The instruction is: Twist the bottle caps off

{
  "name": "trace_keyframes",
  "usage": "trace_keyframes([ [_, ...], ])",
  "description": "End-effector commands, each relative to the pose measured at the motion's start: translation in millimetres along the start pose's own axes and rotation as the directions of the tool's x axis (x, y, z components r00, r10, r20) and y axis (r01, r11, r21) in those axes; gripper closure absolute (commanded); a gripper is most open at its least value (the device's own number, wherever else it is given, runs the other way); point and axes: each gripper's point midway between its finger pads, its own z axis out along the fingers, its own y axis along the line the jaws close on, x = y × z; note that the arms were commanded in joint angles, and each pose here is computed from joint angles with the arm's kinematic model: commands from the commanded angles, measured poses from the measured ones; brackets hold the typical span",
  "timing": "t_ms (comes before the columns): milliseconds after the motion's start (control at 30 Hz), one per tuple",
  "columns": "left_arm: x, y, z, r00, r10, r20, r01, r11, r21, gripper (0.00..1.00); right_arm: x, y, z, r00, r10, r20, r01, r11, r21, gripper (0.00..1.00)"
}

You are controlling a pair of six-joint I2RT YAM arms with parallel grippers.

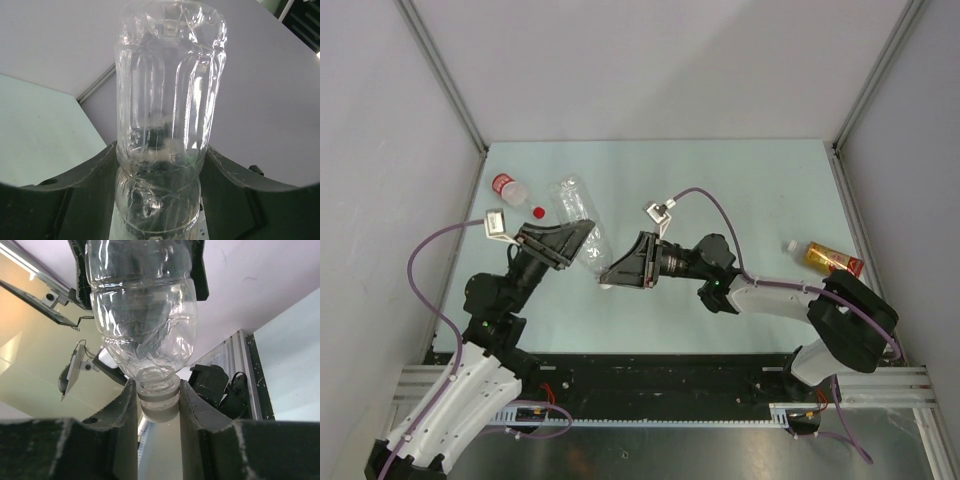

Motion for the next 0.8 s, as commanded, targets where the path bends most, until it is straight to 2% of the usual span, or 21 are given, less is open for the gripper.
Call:
trace_keyframes([
  [0,-4.7,-18.6,-0.5,1.000,0.023,0.015,-0.025,0.997,0.077,0.42,0.8,23.8,6.1,0.999,-0.042,-0.019,0.040,0.994,-0.103,0.84],
  [33,-4.5,-19.0,-0.5,0.999,0.033,0.014,-0.034,0.996,0.080,0.40,1.8,23.9,5.8,0.999,-0.045,-0.025,0.042,0.994,-0.105,0.91],
  [100,-1.3,-20.3,-1.4,0.998,0.066,-0.002,-0.065,0.993,0.094,0.31,1.4,21.4,4.5,0.998,-0.054,-0.030,0.051,0.994,-0.094,0.98],
  [200,8.1,-24.5,-4.6,0.987,0.154,-0.050,-0.146,0.980,0.138,0.10,-7.1,12.4,-2.1,0.998,-0.061,-0.028,0.060,0.997,-0.046,1.00],
  [267,19.4,-20.2,-6.1,0.965,0.231,-0.121,-0.214,0.967,0.141,0.03,-16.1,-3.4,-10.2,0.998,-0.055,-0.022,0.055,0.998,0.040,1.00],
  [367,34.4,7.5,-8.7,0.910,0.315,-0.268,-0.316,0.948,0.043,0.01,-33.8,-30.8,-30.0,0.998,-0.060,0.006,0.058,0.978,0.203,1.00],
  [467,38.2,38.9,-18.6,0.840,0.382,-0.385,-0.438,0.896,-0.068,0.01,-49.8,-50.1,-55.4,0.997,-0.078,0.014,0.070,0.946,0.316,1.00],
  [633,28.1,75.3,-42.5,0.762,0.428,-0.486,-0.580,0.785,-0.218,0.01,-71.0,-74.6,-105.8,0.992,-0.124,0.009,0.104,0.868,0.486,1.00],
  [767,21.9,86.9,-50.0,0.692,0.452,-0.564,-0.663,0.707,-0.247,0.01,-68.5,-92.1,-138.8,0.995,-0.097,-0.024,0.093,0.807,0.584,1.00],
])
